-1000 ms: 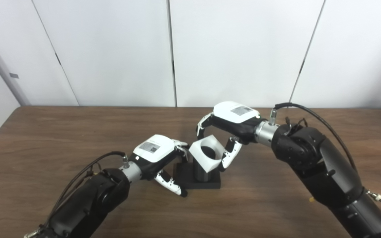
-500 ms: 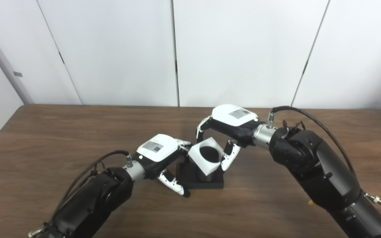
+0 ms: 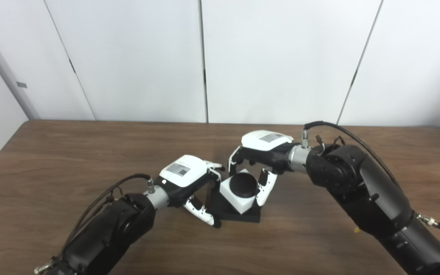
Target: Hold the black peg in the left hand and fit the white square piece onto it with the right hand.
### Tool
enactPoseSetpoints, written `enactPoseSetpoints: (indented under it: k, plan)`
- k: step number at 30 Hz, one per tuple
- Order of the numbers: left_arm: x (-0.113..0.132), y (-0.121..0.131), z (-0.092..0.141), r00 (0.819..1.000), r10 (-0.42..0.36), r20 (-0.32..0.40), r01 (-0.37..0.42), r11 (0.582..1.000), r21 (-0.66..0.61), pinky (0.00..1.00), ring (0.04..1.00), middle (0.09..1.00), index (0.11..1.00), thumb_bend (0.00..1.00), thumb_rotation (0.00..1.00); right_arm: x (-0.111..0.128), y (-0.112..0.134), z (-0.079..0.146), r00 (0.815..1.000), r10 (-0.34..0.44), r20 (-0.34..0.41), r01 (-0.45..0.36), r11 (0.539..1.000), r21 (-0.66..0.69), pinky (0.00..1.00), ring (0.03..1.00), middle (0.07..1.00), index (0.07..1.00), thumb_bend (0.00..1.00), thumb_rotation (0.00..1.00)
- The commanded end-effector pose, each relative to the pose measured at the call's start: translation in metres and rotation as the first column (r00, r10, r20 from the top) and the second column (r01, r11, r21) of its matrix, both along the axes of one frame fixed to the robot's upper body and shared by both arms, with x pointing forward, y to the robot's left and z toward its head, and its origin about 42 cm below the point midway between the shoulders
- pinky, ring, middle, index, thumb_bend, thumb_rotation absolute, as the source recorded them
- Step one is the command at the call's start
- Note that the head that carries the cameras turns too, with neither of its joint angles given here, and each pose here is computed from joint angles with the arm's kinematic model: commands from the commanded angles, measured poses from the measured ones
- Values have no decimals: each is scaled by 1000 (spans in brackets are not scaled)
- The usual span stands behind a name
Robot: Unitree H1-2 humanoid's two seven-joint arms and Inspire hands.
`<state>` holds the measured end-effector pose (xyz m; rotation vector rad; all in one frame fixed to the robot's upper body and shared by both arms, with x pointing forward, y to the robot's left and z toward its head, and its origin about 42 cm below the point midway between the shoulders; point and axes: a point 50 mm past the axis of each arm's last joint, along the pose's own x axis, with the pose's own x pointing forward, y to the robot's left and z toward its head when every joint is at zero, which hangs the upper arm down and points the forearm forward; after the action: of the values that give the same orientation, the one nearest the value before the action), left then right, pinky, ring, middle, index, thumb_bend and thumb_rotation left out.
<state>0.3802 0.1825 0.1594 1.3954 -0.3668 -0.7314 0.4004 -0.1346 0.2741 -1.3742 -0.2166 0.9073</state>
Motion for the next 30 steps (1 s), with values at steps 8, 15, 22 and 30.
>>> enactPoseSetpoints:
  k: [8,15,22,30]
  plan:
    - [-24,-9,-39,990,-50,-134,64,993,97,744,858,875,487,521,78,3,-2,27,998,-2,56,1,1000,20,709,858,878,811,898,232]
    - [-24,-9,-40,990,-46,-133,60,993,103,744,857,873,487,522,78,3,-7,26,998,-12,67,10,1000,29,707,855,878,812,907,221]
    - [-24,-8,-41,990,-46,-136,61,992,111,735,859,875,487,522,77,4,-20,40,992,-50,114,42,997,72,729,857,863,802,866,181]
    - [-25,-6,-41,992,-46,-121,59,992,108,720,845,869,486,521,78,4,-61,58,973,-152,174,121,977,175,714,843,860,783,763,198]
